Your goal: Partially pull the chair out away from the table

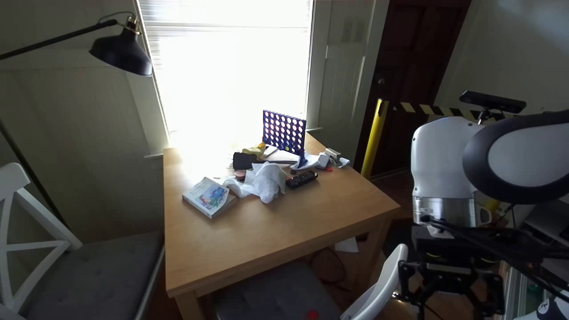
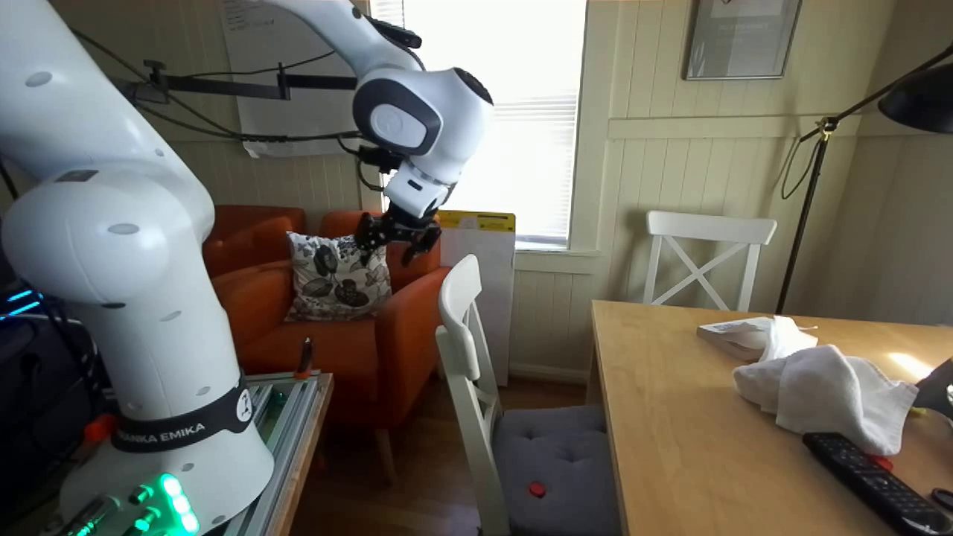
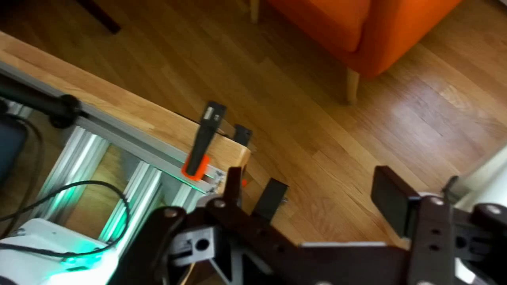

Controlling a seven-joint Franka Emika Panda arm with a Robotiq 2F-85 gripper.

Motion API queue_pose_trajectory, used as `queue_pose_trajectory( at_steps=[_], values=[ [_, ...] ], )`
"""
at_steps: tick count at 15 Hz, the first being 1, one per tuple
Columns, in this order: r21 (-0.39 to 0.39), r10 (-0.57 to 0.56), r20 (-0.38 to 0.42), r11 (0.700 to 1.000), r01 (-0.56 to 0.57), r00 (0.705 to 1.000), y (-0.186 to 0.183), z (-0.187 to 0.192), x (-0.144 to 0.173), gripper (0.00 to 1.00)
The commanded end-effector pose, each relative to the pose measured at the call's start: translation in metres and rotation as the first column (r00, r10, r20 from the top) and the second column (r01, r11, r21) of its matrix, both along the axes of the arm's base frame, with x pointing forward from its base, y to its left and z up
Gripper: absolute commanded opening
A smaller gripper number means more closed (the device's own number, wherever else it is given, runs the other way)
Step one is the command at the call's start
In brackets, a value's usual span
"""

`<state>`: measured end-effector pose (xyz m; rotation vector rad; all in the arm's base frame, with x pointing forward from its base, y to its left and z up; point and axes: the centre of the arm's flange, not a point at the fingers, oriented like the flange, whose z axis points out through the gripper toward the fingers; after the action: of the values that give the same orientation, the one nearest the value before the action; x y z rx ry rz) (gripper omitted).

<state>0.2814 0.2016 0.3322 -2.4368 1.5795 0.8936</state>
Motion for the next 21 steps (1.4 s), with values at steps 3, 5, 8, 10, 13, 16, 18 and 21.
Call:
queue_pose_trajectory(
  at_steps=[3, 5, 8, 10, 13, 16, 18, 21],
  values=[
    [-0.050, 0.150, 0.085, 0.988, -0.146, 0.985, -0.009, 0.049, -0.026, 1.00],
    [-0.085, 0.158, 0.149, 0.986, -0.146, 0.976, -0.016, 0.062, -0.020, 1.00],
    [-0.119, 0.126, 0.304, 0.988, -0.094, 0.944, -0.033, 0.086, -0.004, 1.00],
    [-0.142, 0.129, 0.392, 0.987, -0.079, 0.911, -0.047, 0.103, 0.009, 1.00],
    [-0.203, 0.147, 0.514, 0.978, -0.047, 0.845, -0.073, 0.123, 0.026, 1.00],
    [-0.315, 0.209, 0.591, 0.949, -0.016, 0.779, -0.102, 0.128, 0.046, 1.00],
    [-0.289, 0.187, 0.572, 0.957, -0.018, 0.798, -0.093, 0.129, 0.043, 1.00],
    [-0.321, 0.205, 0.605, 0.947, 0.000, 0.769, -0.107, 0.133, 0.051, 1.00]
  ],
)
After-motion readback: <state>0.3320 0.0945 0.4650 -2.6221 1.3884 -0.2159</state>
